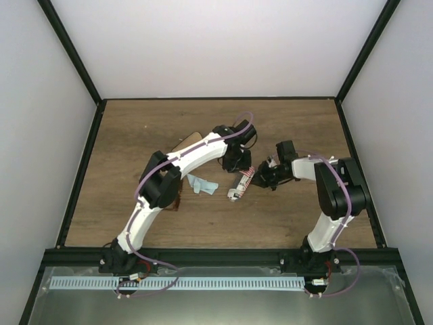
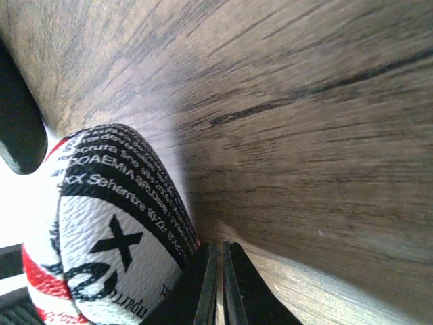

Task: Organize the sunglasses
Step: Adjust the sunglasses case at the center of the board.

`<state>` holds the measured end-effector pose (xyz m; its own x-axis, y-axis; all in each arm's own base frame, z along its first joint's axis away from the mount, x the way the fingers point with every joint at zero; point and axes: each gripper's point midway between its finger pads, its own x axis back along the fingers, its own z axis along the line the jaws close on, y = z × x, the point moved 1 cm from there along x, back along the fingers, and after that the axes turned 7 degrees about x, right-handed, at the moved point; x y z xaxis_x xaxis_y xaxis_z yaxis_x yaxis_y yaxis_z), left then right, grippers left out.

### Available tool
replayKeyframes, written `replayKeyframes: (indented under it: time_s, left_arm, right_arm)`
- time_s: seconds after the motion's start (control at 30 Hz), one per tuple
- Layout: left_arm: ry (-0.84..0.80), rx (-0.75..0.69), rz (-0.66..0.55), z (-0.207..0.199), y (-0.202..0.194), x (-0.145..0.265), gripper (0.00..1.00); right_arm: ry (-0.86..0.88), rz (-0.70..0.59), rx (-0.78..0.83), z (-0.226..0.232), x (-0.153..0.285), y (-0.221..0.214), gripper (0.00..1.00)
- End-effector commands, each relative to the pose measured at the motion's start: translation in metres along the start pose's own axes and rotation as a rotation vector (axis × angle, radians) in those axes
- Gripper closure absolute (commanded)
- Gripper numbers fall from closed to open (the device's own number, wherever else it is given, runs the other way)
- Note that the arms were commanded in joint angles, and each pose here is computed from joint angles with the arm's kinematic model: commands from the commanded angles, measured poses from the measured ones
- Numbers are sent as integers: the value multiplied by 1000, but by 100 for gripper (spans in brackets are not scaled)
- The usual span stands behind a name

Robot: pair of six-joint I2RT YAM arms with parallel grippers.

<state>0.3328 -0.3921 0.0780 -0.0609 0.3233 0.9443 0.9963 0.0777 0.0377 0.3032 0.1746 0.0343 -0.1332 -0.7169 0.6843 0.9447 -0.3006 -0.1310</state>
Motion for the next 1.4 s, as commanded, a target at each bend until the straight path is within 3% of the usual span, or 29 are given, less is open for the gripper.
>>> replayKeyframes:
  time_s: [0.0,0.07,0.23,0.33,0.47,0.6,0.67,0.77,0.93,1.1,1.37]
  left_arm:
    - [-23,-8,14,-10,-14,12,66]
    - [-26,-7,14,-11,-14,13,66]
    - [-37,-3,7,-13,-13,14,65]
    - [-56,-5,-2,-19,-9,16,65]
    - [-87,-2,-49,-26,6,31,64]
    - [-108,34,-151,-18,35,61,56]
    - [-116,31,-238,-14,51,89,47]
    - [-143,47,-341,-2,71,126,22]
    - [-155,121,-401,43,82,154,5]
    - [-103,171,-386,91,68,147,1]
    - [-46,233,-332,127,41,109,4]
  right_arm:
    - [97,-31,58,27,3,17,96]
    - [65,-57,64,26,7,24,94]
    - [-89,-169,52,6,34,44,59]
    - [-163,-210,71,1,49,48,45]
    - [-187,-275,106,10,71,45,45]
    - [-92,-304,209,44,85,39,48]
    - [-52,-265,274,64,80,31,49]
    - [-17,-164,393,98,54,10,49]
    - [19,-1,484,120,1,-31,40]
    - [-9,92,439,94,-23,-42,33]
    - [-62,75,350,55,-25,-16,33]
